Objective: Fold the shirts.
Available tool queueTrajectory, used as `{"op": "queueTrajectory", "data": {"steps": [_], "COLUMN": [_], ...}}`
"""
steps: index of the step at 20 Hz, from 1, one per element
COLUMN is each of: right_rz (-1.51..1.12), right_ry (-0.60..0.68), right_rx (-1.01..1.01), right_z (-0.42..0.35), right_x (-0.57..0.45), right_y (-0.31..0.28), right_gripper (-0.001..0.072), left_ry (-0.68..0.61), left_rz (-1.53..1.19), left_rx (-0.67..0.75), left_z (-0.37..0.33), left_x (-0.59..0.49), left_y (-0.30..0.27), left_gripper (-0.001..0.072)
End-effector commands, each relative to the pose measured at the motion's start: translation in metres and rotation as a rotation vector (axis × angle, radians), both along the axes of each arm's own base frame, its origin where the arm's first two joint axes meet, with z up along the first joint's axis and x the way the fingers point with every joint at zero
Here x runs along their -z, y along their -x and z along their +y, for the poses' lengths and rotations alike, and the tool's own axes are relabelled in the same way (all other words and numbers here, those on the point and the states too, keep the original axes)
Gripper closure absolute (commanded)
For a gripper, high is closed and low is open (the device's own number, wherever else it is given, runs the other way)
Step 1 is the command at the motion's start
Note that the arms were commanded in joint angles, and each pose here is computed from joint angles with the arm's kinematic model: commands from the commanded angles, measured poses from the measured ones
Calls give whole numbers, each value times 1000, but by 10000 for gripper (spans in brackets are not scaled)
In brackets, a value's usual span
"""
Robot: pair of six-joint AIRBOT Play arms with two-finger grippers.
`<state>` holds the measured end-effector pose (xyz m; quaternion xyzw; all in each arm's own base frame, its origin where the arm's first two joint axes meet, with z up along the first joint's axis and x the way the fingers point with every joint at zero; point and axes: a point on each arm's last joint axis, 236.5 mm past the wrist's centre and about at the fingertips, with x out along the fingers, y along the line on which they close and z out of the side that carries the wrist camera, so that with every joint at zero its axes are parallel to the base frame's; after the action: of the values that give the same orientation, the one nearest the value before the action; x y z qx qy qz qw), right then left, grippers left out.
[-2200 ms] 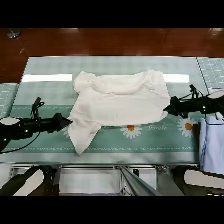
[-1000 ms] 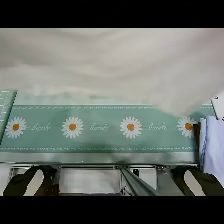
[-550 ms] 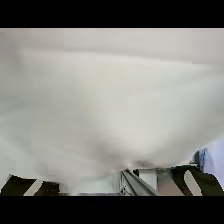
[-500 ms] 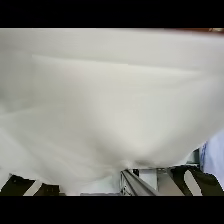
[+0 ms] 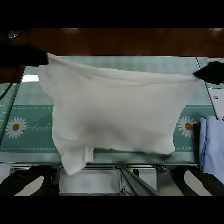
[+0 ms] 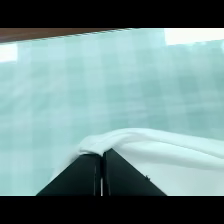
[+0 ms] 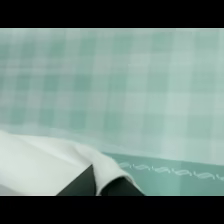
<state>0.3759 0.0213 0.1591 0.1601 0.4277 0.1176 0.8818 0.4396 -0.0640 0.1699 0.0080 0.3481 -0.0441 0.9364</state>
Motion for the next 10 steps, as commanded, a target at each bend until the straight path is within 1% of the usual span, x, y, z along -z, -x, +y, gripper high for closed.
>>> {"op": "queueTrajectory", "data": {"steps": [1,3,6,8,10], "right_rz": [22,59,97,139,179], "right_ry": [-82,-158,-211,-242,-267], "right_rx": [81,87,72,76,60], "right_z": [-17,-14,0,12,20], "right_x": [64,89,120,140,151], "right_y": [-80,-119,-165,-181,-183], "right_gripper": [681,681,681,681,681], "left_ry": [123,183,318,397,403], "left_rz": [25,76,165,209,244], "left_rx": [-142,-180,-201,-216,-220], "left_z": [9,9,-13,-26,-28], "left_x": [57,84,126,146,157], "left_y": [-61,-82,-97,-100,-97], "left_gripper": [688,688,687,687,687]}}
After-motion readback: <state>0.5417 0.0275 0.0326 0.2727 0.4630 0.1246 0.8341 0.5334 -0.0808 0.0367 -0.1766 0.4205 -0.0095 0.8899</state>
